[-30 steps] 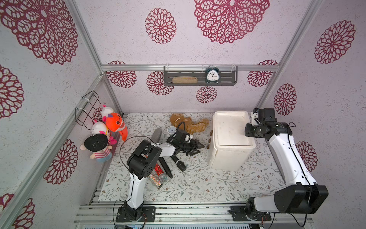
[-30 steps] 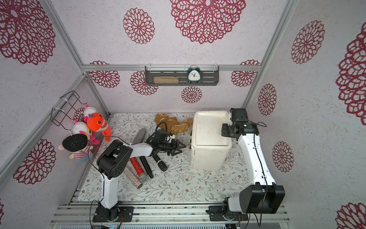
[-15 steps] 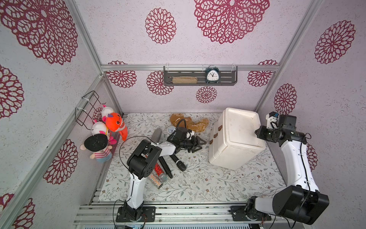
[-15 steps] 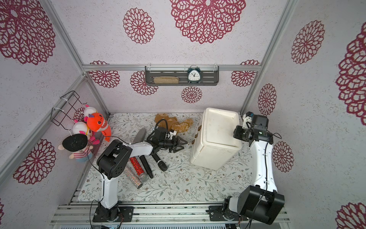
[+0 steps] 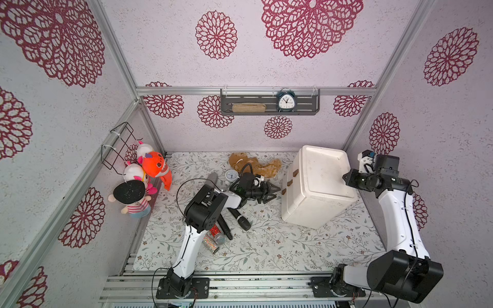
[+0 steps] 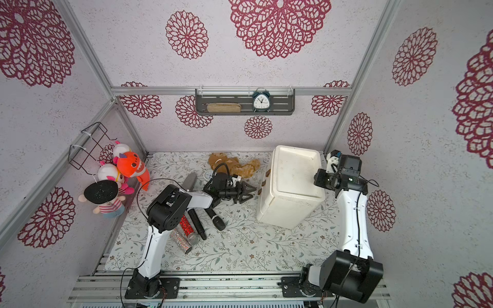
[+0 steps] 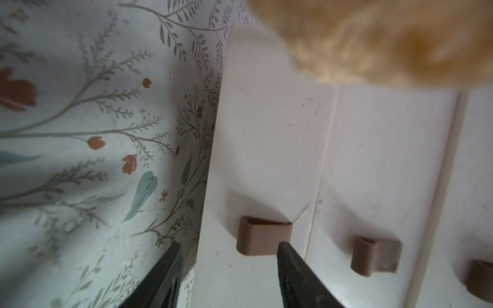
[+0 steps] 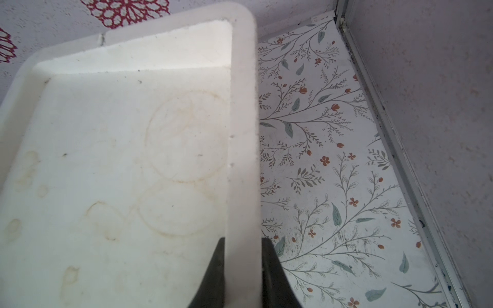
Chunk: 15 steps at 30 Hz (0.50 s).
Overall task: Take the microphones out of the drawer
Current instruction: Open the drawer in the storage box.
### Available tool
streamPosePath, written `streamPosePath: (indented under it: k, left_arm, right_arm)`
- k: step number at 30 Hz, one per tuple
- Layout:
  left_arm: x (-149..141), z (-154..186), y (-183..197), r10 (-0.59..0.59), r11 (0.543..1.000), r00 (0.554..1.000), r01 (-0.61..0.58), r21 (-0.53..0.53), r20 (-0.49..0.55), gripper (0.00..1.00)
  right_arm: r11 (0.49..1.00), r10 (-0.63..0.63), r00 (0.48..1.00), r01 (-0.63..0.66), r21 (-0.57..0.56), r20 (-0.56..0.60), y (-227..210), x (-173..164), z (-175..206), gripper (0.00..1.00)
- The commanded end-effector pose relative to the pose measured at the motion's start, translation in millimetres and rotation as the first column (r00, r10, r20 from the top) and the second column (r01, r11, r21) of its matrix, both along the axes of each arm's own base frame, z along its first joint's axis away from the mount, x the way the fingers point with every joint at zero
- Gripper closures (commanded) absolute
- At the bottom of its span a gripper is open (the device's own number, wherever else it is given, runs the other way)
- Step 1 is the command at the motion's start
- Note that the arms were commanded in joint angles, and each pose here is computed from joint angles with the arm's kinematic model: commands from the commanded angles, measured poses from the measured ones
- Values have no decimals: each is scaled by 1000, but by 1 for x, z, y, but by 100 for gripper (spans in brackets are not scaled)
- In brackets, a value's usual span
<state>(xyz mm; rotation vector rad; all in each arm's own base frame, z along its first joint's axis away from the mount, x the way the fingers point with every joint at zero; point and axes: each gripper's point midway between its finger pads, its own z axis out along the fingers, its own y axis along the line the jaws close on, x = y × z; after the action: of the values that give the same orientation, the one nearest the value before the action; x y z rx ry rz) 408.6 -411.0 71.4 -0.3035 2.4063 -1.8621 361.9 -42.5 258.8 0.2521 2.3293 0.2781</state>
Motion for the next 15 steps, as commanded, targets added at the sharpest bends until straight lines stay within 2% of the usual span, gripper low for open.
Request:
streamPosePath:
  k: [1,7,15]
  left_arm:
    - [4,25,-14,-12,996,999,16,-92,52,40]
    - [5,27,-25,-10,984,999,15,-179,31,47]
    - [-3,34,-36,-37,980,999,43,-193,33,48]
  right_arm:
    - [977,72,997,-64,202,-31,33,6,-24,100]
    - [977,71,997,-64,205,-23,34,5,-25,100]
    - [976,70,997,-64,206,-20,34,5,-25,100]
